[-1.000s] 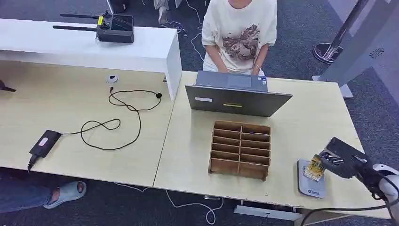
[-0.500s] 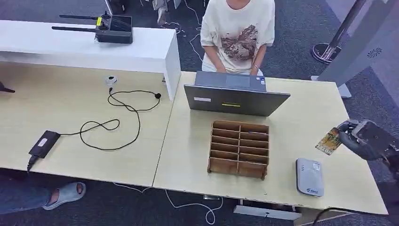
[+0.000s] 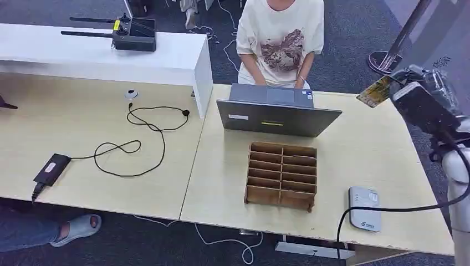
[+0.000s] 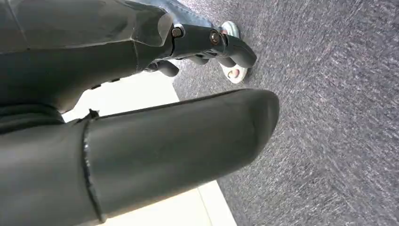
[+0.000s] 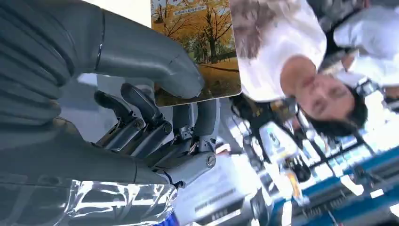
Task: Pass the card to the sensor for recognition and then transmit it.
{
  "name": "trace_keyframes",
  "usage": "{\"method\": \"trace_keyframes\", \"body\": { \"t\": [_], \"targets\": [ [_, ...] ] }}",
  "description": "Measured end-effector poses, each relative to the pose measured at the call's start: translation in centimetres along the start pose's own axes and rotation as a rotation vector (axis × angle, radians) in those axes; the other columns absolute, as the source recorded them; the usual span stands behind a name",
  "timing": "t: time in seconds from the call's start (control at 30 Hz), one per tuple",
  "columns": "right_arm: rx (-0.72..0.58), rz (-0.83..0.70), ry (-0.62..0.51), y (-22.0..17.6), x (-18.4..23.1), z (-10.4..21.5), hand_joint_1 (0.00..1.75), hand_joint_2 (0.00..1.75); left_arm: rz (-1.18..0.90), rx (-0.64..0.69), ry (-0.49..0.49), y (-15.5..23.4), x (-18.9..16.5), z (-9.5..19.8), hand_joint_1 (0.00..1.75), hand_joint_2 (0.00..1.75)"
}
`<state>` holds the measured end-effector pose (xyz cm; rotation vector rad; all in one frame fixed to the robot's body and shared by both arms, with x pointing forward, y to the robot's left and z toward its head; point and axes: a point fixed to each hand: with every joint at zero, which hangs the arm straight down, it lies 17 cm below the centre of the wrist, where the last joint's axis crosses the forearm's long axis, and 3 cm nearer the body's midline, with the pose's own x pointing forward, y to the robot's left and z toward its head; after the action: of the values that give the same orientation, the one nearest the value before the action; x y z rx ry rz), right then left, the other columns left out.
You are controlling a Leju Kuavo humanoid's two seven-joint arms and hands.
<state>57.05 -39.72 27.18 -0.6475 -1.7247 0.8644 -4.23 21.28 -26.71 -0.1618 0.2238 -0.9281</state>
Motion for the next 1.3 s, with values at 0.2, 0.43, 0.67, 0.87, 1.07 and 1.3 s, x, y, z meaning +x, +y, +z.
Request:
{"method": "trace_keyframes", "body": {
  "t": [0.2,0.43,0.67,0.87,1.07,1.3],
  "targets": [
    [-0.054,0.172,-0.030,-0.8,5.0,-5.4,1.75,1.75,-0.004,-0.010,-0.004,-0.2,0.1,0.0,0.00,0.00],
    [-0.083,0.339,-0.023,-1.2,9.0,-9.9,1.75,1.75,-0.007,-0.023,-0.007,-0.5,0.1,0.1,0.00,0.00],
    [-0.047,0.387,-0.011,0.0,11.9,-13.2,1.75,1.75,-0.008,-0.025,-0.016,-0.5,0.3,0.1,0.00,0.00],
    [-0.010,0.406,0.036,1.4,13.7,-15.1,1.75,1.75,-0.007,-0.026,-0.023,-0.5,0.3,0.1,0.00,0.00],
    [0.023,0.433,0.083,2.4,14.2,-15.9,1.75,1.75,-0.007,-0.025,-0.033,-0.5,0.4,0.0,0.00,0.00],
    [0.063,0.468,0.142,4.0,13.3,-15.8,1.75,1.75,-0.005,-0.025,-0.038,-0.7,0.3,0.0,0.00,0.00]
  ]
}}
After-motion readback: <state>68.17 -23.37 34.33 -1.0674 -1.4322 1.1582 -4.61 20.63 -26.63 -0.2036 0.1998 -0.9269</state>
